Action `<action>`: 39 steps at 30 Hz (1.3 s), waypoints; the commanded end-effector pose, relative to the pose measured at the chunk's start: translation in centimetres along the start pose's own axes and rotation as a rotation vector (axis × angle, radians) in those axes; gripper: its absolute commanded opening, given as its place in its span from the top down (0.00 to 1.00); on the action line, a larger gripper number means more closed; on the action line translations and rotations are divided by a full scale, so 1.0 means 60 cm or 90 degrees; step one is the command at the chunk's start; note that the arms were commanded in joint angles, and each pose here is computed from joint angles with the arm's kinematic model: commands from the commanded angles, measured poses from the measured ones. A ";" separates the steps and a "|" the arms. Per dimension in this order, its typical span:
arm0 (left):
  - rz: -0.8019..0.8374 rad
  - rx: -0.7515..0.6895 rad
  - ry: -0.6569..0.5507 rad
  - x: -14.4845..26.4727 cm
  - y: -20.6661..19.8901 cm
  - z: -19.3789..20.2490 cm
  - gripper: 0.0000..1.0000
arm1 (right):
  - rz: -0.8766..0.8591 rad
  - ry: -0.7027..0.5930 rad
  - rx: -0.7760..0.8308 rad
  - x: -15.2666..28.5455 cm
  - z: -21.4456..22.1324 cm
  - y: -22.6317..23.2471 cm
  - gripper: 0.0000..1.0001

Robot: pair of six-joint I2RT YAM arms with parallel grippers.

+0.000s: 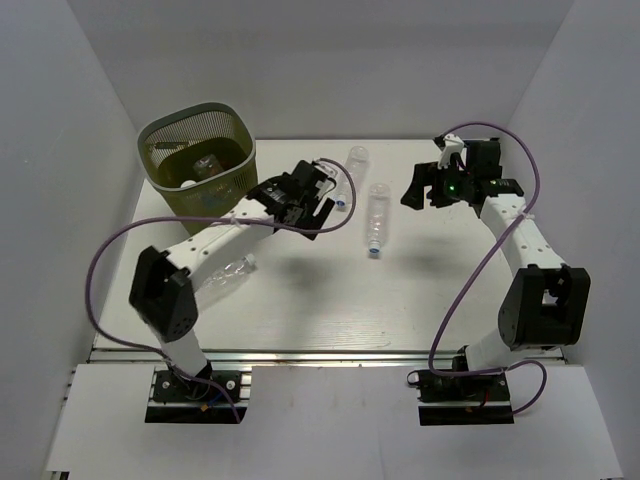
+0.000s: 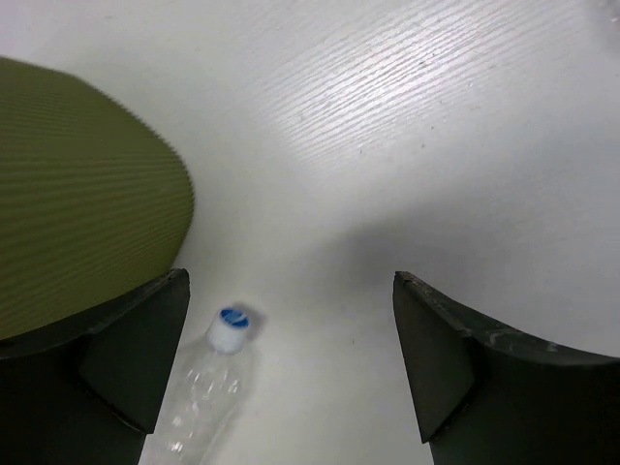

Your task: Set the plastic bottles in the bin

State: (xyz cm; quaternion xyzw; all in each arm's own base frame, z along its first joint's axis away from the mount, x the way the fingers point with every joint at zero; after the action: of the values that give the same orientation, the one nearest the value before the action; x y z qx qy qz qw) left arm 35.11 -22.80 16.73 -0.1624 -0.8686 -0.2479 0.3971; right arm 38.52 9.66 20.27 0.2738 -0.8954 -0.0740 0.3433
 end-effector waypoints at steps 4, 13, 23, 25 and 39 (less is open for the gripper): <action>-0.040 -0.003 0.150 0.059 0.029 0.098 0.05 | -0.028 0.003 0.002 -0.022 -0.021 0.011 0.10; -0.067 -0.010 0.240 0.089 0.051 0.188 0.02 | -0.037 0.002 0.004 -0.030 -0.022 0.018 0.10; -0.097 -0.061 0.291 0.064 0.077 0.259 0.01 | -0.045 0.000 0.013 -0.025 -0.011 0.020 0.10; -0.117 -0.063 0.293 0.062 0.096 0.265 0.01 | -0.046 0.000 0.016 -0.022 -0.006 0.022 0.10; -0.077 -0.136 0.317 0.003 0.114 0.335 0.01 | -0.053 -0.001 0.023 -0.010 0.007 0.028 0.10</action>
State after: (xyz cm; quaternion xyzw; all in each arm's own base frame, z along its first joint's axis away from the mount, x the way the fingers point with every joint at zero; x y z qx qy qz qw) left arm 25.27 -5.36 7.86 -0.0577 -0.7053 -0.3953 0.5856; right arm 38.21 11.33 18.26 0.3022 -0.8764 -0.0815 0.3660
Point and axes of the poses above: each gripper's point midway between its finger pads, its own x axis back along the fingers, its own y axis along the line the jaws close on, z = x × y, the point moved 2 cm from there along x, back along the fingers, and after that the axes turned 2 degrees about -x, right-handed, at the moved point
